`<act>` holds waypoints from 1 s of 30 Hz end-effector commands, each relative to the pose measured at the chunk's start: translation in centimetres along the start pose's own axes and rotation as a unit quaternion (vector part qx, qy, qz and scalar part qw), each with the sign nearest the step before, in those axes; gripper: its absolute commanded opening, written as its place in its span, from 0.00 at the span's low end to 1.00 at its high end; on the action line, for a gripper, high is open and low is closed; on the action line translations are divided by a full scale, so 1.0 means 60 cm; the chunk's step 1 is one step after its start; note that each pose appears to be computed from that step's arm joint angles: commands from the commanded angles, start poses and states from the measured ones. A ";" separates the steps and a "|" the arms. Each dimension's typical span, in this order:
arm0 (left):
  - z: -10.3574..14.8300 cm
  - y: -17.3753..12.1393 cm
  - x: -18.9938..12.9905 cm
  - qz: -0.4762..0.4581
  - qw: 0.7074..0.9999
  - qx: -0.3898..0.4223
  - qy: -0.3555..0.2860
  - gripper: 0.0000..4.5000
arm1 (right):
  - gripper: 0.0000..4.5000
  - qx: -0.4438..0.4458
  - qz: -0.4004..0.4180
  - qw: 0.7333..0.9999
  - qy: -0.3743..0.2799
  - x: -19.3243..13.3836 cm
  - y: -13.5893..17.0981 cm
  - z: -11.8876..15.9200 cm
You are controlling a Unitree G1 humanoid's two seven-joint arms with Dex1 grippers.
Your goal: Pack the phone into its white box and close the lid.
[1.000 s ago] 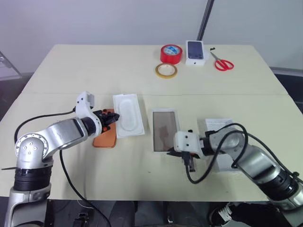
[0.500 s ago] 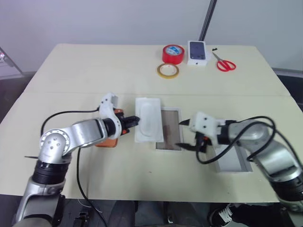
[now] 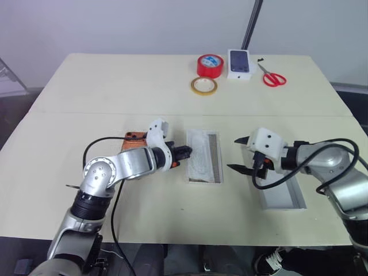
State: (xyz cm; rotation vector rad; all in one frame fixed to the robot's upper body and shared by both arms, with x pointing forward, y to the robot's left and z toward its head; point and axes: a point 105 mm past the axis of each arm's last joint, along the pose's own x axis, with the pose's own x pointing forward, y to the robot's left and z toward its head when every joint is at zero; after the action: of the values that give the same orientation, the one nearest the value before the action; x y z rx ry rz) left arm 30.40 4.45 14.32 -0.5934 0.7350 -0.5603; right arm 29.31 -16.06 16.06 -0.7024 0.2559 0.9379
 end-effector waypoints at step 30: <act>0.029 0.111 -0.162 -0.044 0.887 0.452 -0.078 0.77 | 0.00 0.010 -0.088 0.995 0.036 0.190 -0.021 0.044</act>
State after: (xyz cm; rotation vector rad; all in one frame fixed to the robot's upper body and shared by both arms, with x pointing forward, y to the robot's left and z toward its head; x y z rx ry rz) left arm 27.94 16.37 13.54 0.1631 0.3004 -0.8095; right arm 36.75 -7.53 12.15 -0.6948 0.2939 0.7455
